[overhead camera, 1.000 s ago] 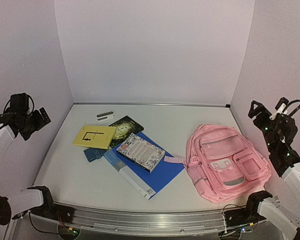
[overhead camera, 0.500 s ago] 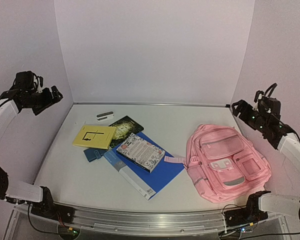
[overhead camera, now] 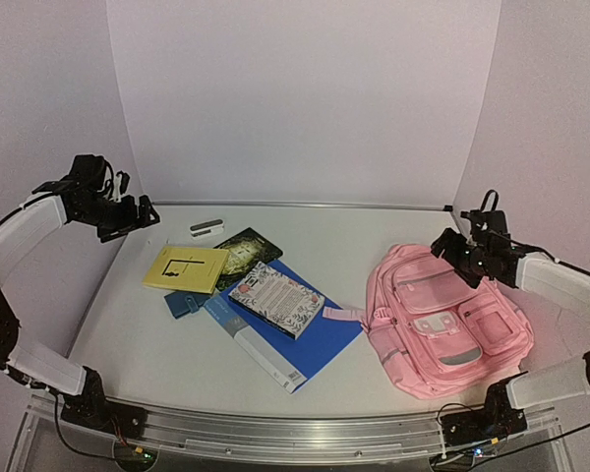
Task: Pack the student bag
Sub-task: Pick up the student bag at the center of the board.
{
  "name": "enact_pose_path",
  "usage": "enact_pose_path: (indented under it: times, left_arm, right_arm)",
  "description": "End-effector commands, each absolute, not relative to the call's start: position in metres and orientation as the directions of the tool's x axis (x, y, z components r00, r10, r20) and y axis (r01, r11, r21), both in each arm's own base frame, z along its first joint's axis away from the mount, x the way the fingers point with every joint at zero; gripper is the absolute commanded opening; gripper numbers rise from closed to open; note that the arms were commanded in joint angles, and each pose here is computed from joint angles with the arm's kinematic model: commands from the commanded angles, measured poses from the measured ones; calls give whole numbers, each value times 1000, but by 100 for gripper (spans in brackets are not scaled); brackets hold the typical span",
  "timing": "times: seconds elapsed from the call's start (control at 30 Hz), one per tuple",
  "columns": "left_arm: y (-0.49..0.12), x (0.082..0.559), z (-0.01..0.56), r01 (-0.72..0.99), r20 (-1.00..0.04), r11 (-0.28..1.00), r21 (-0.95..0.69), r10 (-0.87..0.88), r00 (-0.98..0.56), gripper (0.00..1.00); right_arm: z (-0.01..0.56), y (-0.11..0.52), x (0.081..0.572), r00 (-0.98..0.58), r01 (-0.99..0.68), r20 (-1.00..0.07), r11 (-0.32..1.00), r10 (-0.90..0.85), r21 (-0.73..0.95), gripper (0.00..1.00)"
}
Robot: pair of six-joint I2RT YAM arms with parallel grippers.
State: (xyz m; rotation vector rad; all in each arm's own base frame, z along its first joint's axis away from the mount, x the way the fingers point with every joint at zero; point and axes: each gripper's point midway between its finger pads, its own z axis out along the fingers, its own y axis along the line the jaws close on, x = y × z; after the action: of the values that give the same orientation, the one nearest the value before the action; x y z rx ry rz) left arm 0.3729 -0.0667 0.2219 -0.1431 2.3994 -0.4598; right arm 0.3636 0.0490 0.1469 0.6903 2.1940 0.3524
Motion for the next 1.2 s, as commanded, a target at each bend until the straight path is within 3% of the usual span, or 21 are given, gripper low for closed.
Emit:
enact_pose_path:
  times: [0.0,0.4,0.5,0.7,0.93,1.07,1.17]
  left_arm:
    - [-74,371,232,73,-632,918,-389,-209,-746,100]
    - [-74,367,239,84,-650,917,-390,-209,-730,100]
    - [-75,367,238,84,-644,916,-393,-209,-736,100]
    - [-73,367,237,78,-645,920,-385,-207,-736,100]
    - [-72,368,235,74,-643,923,-379,-204,-738,100]
    - [-73,369,233,77,-637,921,-382,-202,-744,100]
    - [-73,369,229,73,-628,921,-383,-202,-751,100]
  right_arm:
    - [133,36,368,-490,454,-605,776,627,437,97]
    - [109,-11,314,-343,695,-597,624,725,358,98]
    - [105,-15,320,-370,695,-608,644,702,320,95]
    - [77,-10,335,-485,681,-564,693,668,237,80]
    - [56,0,339,-528,658,-516,709,674,254,78]
    - [48,12,349,-556,618,-496,731,667,290,63]
    - [46,19,357,-562,595,-484,734,671,326,44]
